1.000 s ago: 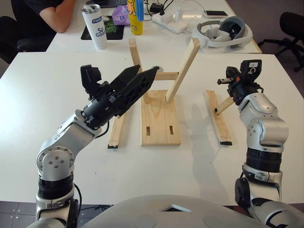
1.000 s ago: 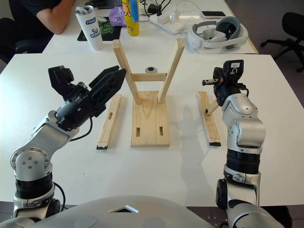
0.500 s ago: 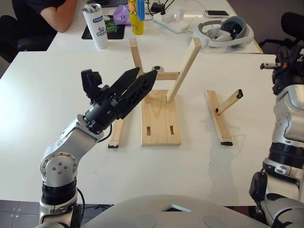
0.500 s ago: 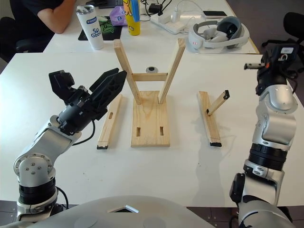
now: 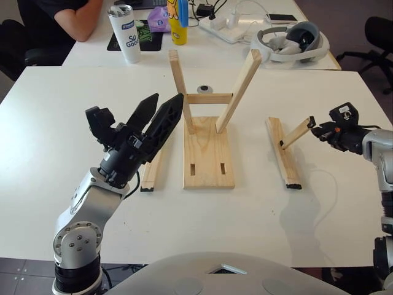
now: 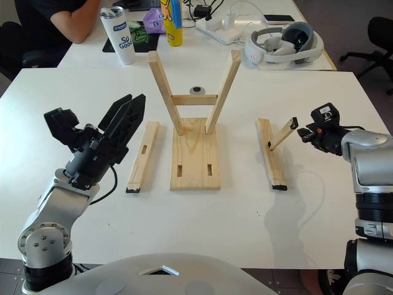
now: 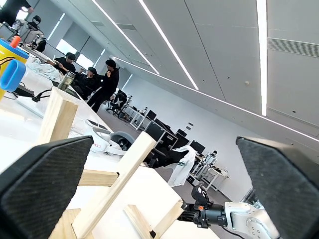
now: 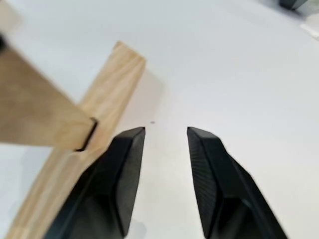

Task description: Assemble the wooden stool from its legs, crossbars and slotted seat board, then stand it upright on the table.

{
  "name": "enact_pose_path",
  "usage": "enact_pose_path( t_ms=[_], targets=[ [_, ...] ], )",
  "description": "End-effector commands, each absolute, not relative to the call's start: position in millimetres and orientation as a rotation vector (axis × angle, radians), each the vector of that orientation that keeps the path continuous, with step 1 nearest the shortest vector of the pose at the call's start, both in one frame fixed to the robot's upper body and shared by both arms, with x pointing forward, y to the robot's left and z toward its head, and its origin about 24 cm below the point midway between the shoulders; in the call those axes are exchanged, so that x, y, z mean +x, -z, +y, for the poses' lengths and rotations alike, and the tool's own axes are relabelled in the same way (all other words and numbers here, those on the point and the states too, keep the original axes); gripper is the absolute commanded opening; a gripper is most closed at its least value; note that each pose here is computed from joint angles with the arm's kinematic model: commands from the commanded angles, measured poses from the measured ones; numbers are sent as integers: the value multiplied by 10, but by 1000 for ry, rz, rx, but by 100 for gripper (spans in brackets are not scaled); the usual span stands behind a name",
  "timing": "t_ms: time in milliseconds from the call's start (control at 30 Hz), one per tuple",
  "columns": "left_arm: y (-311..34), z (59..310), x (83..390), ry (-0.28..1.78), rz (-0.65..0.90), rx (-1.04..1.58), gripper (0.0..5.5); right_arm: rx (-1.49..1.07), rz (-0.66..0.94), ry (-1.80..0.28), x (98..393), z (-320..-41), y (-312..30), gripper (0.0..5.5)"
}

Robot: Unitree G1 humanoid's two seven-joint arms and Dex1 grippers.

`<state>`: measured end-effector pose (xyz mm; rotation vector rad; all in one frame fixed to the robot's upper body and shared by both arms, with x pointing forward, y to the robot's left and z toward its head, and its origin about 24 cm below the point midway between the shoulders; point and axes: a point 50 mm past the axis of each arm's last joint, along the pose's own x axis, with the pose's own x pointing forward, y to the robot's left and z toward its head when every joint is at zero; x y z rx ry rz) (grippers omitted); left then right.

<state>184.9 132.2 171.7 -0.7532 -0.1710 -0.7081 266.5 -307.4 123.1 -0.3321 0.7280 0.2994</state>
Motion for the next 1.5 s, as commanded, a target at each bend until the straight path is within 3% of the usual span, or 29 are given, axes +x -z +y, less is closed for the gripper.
enact_pose_path(
  t_ms=[33,200,400,500,667,1133,1500],
  targets=[
    [-1795,1272,1835,711,-189,-741,532,-269,849,-285,2502,-3122,-1216,213],
    [-1848,1249,1861,724,-186,-737,532,-229,843,-170,2344,-3303,-1112,289],
    [-1817,1274,1839,734,-158,-734,532,-74,945,-235,1853,-3122,-1003,389],
    [-1807,1289,1844,739,-150,-732,532,20,847,-239,1821,-3008,-986,432],
    [-1814,1299,1867,762,-129,-735,532,67,703,-202,1928,-2850,-934,435],
    [-1864,1340,2007,888,-43,-724,532,-39,650,-152,1723,-2406,-537,435],
    [-1890,1348,2069,913,-36,-720,532,-84,628,-92,1970,-2377,-431,435]
  ],
)
